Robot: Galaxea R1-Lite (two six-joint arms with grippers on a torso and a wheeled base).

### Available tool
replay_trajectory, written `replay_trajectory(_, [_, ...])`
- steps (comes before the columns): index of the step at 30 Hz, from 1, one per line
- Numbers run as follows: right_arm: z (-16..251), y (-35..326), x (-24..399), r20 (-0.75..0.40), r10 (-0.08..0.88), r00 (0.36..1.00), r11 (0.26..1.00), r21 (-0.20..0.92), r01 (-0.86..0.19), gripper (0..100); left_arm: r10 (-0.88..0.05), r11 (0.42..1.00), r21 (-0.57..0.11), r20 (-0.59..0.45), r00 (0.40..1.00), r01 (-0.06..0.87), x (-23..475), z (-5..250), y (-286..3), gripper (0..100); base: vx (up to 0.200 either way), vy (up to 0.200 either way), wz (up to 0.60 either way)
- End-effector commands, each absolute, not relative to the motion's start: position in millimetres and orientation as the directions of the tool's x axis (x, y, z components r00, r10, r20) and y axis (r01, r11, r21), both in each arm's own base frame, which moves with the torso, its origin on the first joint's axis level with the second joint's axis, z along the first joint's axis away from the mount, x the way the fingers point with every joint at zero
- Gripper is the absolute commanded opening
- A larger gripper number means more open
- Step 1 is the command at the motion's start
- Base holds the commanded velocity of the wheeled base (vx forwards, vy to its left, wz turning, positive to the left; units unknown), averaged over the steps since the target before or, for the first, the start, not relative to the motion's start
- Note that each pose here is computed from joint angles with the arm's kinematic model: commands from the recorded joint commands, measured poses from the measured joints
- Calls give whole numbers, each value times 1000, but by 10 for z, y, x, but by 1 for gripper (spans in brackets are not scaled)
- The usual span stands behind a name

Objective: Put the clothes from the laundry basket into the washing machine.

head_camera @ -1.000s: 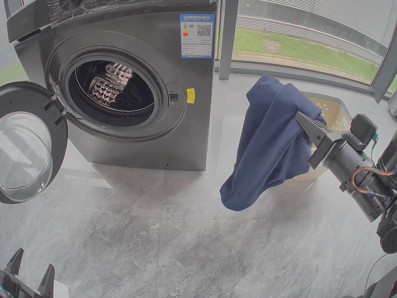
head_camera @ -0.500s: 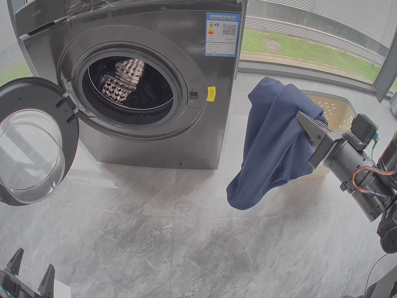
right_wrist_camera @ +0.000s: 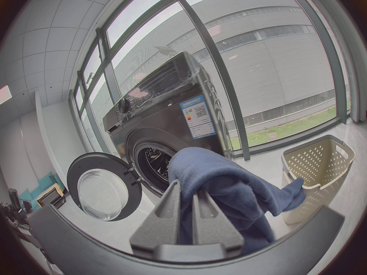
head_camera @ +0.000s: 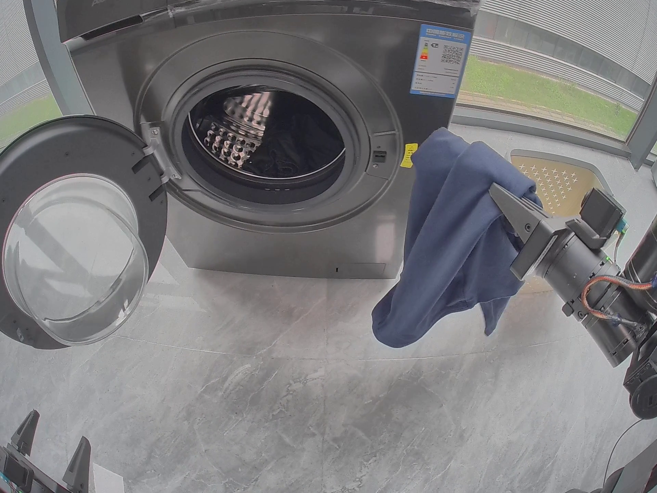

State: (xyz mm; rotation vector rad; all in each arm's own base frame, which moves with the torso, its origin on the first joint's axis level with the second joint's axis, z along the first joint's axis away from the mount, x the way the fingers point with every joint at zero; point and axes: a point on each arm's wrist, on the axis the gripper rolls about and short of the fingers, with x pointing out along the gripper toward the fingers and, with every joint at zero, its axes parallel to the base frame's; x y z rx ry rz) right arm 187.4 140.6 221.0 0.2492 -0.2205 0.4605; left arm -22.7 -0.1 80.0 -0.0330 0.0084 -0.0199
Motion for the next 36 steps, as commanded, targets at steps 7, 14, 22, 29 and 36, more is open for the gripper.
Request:
replay_trajectory(7, [2203, 1399, 1883, 262, 407, 875, 868, 187, -460, 0, -20, 999, -34, -8, 1000, 20, -228, 747, -1, 100, 0, 0, 0])
replay_trajectory(14, [2199, 1395, 1884, 260, 406, 876, 869, 186, -458, 0, -20, 999, -34, -8, 1000, 20, -228, 747, -1, 100, 0, 0, 0])
replay_trajectory(22, [2199, 1395, 1884, 260, 406, 876, 869, 186, -458, 0, -20, 999, -34, -8, 1000, 20, -228, 747, -1, 100, 0, 175, 0])
replay_trajectory(29, [2191, 1394, 1882, 258, 406, 877, 869, 187, -458, 0, -20, 999, -34, -8, 1000, 20, -228, 747, -1, 100, 0, 200, 0])
replay_trajectory(36, [2167, 1395, 1890, 247, 407, 879, 869, 191, -456, 0, -20, 999, -34, -8, 1000, 20, -228, 747, -1, 100, 0, 114, 0])
